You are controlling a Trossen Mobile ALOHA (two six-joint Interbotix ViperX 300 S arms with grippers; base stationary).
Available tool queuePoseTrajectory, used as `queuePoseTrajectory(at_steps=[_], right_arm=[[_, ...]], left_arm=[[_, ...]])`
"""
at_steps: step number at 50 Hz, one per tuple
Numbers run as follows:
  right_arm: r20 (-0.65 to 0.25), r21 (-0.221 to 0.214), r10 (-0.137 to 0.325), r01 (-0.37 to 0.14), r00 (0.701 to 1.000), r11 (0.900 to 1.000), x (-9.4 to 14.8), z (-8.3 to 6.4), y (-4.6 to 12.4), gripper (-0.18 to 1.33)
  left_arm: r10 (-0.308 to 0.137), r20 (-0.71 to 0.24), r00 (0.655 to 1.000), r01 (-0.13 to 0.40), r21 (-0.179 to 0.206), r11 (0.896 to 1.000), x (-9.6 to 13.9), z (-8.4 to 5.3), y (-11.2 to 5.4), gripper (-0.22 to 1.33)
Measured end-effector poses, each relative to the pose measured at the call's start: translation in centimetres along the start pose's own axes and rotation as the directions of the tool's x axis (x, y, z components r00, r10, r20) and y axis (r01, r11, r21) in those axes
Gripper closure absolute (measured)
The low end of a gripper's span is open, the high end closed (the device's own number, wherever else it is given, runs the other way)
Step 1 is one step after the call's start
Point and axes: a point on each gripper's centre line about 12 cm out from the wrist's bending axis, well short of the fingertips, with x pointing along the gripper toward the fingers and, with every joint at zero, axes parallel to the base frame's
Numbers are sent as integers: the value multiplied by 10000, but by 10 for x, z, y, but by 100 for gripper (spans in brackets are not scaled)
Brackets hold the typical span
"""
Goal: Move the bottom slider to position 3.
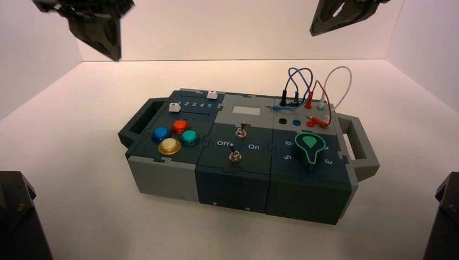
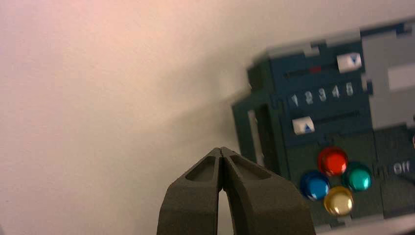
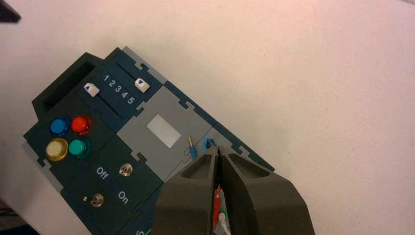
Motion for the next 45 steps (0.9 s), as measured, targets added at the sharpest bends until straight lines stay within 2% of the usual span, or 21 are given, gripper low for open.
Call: queuePoseTrajectory(at_steps=[4,8,14,20,39,45], right_arm=[[-155,135,83,-81,9998,9999,3,-2,1,129],[-304,-23,299,-300,9991,9995,7,-3,9,129],[-482,-307,527,-542,9974,9981,10,-5,18,129],[-562,-417,628,-652,9964,9970,12,-5,22,129],[-597,-410,649,-674,9961,9969,13,-4,23,129],[-551,-427,655,-679,9963,9968,12,-3,23,129]], left_arm=[[-112,-751,9971,132,256,9996,10,1,-8,127],[-195,-1304,9913,279,628,9976,22,1,-18,127],[-240,-1674,9856,404,956,9946,31,1,-27,127],[-274,-1815,9830,493,1173,9919,36,2,-34,128],[-316,-2169,9757,631,1400,9881,51,1,-43,127],[-358,-1962,9799,639,1391,9882,53,4,-45,127]])
